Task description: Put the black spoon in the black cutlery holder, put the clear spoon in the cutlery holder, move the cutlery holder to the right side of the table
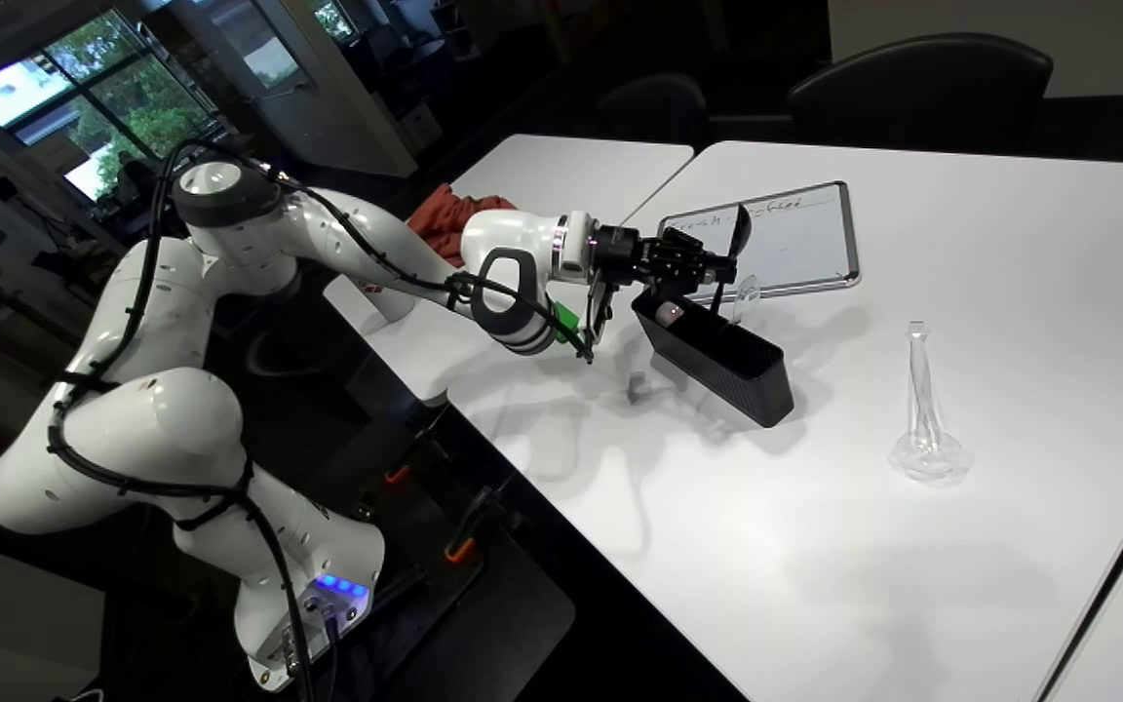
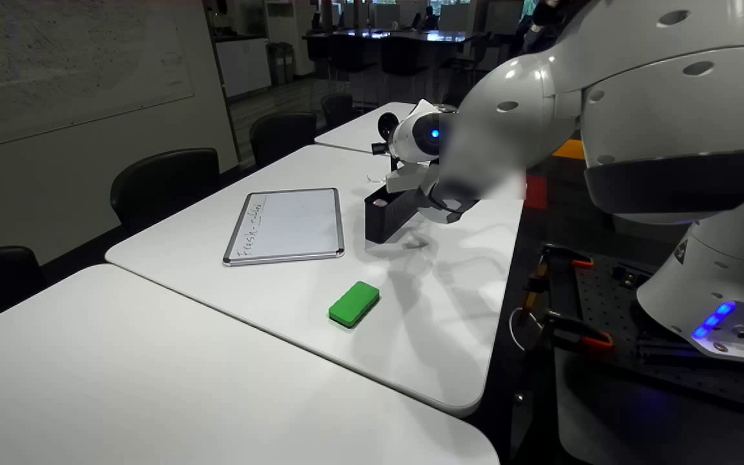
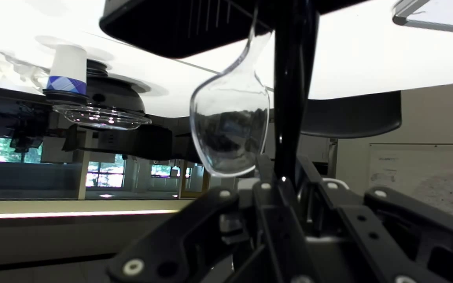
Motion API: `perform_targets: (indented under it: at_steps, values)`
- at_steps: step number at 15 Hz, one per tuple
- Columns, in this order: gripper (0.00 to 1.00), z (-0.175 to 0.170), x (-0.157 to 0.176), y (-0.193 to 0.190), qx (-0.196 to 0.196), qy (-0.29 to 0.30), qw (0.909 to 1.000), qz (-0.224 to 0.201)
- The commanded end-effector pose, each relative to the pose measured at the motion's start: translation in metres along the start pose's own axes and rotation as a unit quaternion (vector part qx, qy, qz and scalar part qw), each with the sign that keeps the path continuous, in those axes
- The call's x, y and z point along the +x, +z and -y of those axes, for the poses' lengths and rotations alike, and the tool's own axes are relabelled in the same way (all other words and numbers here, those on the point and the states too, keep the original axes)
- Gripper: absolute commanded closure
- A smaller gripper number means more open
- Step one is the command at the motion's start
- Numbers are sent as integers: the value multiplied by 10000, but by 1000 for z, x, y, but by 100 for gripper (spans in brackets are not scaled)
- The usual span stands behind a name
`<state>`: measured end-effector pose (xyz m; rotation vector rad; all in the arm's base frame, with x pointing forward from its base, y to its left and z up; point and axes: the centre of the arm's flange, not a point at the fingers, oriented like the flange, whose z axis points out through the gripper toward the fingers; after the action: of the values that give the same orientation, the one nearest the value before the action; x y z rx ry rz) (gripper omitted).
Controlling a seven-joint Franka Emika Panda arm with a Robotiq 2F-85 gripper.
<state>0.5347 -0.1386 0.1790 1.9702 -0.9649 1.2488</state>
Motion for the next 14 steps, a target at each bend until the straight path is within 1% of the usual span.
perform_targets:
  at_steps: [1,4,5,6,7,8,11,13,14]
  values:
    - [95,1,-10,7,116,-148,9998,-24]
    - [95,3,-20,8,96,-241,9997,46]
    - [81,3,-21,8,88,-245,9996,55]
    - [56,3,-21,7,80,-275,9996,51]
    - [54,3,-21,6,85,-290,9995,41]
    - [48,3,-20,4,88,-310,9995,13]
    - [25,0,-9,-7,115,-250,9996,-118]
    - [11,-3,0,-17,179,-139,9995,-212]
    - [3,-4,5,-21,220,-97,9994,-251]
